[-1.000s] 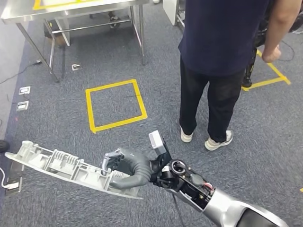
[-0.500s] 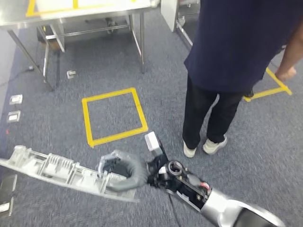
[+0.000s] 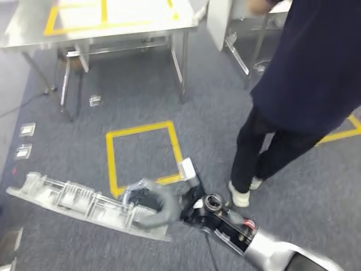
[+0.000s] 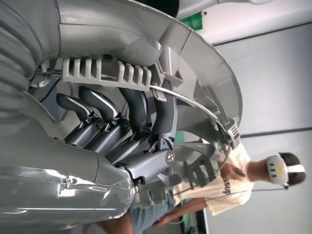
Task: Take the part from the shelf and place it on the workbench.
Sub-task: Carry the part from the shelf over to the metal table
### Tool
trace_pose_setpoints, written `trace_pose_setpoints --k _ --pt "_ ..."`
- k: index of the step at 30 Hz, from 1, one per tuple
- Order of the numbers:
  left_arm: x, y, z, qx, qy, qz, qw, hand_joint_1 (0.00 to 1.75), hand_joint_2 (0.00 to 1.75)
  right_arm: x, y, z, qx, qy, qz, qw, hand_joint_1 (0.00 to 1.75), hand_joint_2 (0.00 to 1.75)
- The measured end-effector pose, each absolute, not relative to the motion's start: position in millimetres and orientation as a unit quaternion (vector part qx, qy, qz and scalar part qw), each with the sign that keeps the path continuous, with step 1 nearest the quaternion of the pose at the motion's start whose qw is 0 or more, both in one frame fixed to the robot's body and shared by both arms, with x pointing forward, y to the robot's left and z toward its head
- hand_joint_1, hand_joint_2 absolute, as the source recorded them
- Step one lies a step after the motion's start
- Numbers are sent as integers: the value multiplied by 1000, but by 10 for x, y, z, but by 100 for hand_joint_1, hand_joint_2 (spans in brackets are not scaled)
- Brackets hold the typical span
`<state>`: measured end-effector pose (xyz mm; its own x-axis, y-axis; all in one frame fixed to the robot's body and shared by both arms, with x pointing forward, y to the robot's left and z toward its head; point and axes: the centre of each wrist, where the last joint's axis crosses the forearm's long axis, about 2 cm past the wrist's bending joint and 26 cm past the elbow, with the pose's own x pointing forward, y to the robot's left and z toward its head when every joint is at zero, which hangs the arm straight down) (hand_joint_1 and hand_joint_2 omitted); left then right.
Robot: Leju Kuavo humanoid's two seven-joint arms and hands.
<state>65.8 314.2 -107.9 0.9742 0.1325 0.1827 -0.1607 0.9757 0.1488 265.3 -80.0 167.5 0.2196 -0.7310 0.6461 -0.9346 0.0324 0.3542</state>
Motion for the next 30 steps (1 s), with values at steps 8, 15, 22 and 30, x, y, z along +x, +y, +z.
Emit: trace_pose_setpoints --k 8,15,22,30 --pt "601 3130 -1088 82 -79 76 991 0 175 2648 -800 1661 682 -609 134 381 175 175" --pt "658 3129 -1080 83 -83 79 990 0 175 2651 -793 1677 684 -610 136 376 175 175" --pt "646 3150 -1081 86 -80 82 990 0 175 2638 -791 1659 684 -610 139 376 175 175" --pt "654 3098 -1081 82 -78 84 990 0 175 2646 -780 1679 686 -610 139 372 175 175"
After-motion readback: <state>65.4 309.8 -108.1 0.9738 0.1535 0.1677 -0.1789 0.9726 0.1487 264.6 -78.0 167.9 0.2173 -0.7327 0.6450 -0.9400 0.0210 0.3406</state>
